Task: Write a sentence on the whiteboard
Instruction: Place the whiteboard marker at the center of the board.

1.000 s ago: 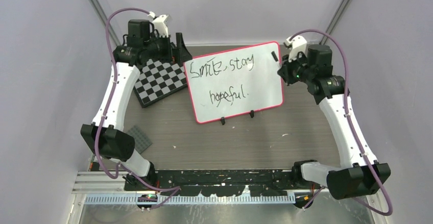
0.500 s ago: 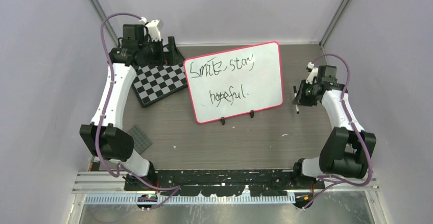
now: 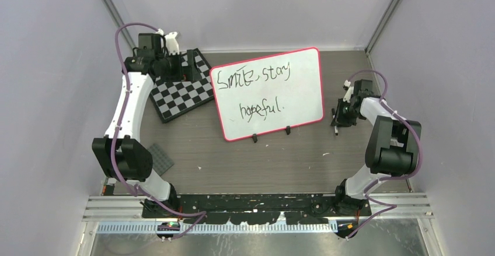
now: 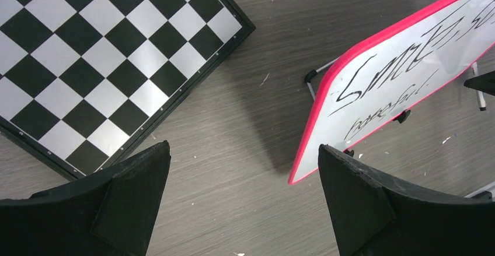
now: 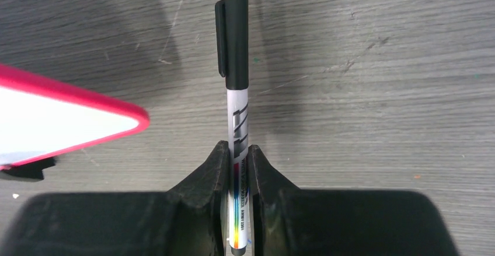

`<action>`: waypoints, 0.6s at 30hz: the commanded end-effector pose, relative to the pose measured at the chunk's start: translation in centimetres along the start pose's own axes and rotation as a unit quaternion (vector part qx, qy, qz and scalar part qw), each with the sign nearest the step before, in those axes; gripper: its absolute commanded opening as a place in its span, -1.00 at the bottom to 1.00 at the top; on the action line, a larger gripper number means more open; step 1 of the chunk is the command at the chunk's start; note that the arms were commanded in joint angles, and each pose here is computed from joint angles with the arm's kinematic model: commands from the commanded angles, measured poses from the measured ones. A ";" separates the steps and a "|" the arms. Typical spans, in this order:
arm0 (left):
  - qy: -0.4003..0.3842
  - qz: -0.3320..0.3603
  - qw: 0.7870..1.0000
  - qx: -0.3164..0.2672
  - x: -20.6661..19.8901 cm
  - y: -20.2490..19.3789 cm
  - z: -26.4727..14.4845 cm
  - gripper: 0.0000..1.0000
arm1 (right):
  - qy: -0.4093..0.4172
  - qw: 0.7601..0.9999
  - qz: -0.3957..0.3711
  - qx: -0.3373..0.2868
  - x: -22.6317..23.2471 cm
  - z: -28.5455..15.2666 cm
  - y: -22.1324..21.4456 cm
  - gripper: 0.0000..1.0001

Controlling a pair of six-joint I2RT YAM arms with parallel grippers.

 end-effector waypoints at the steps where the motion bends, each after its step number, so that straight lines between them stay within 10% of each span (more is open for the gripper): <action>1: 0.010 0.011 1.000 0.001 0.5 -0.2 -0.2 1.00 | -0.017 1.000 -0.001 -0.011 -0.5 0.9 0.8 -0.75; 18: 0.014 0.002 0.999 0.043 1.2 -0.6 0.2 1.00 | -0.027 1.000 -0.001 0.002 -0.5 -0.5 1.1 -0.01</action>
Point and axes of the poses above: each gripper's point midway between its finger pads, its own z axis out along the fingers, its own x axis along the line the jaws close on, y = z × x, the point moved 10 cm from there along -z, back along the fingers, and after that the axes turned 1 degree about -z, right-handed, at the moved point
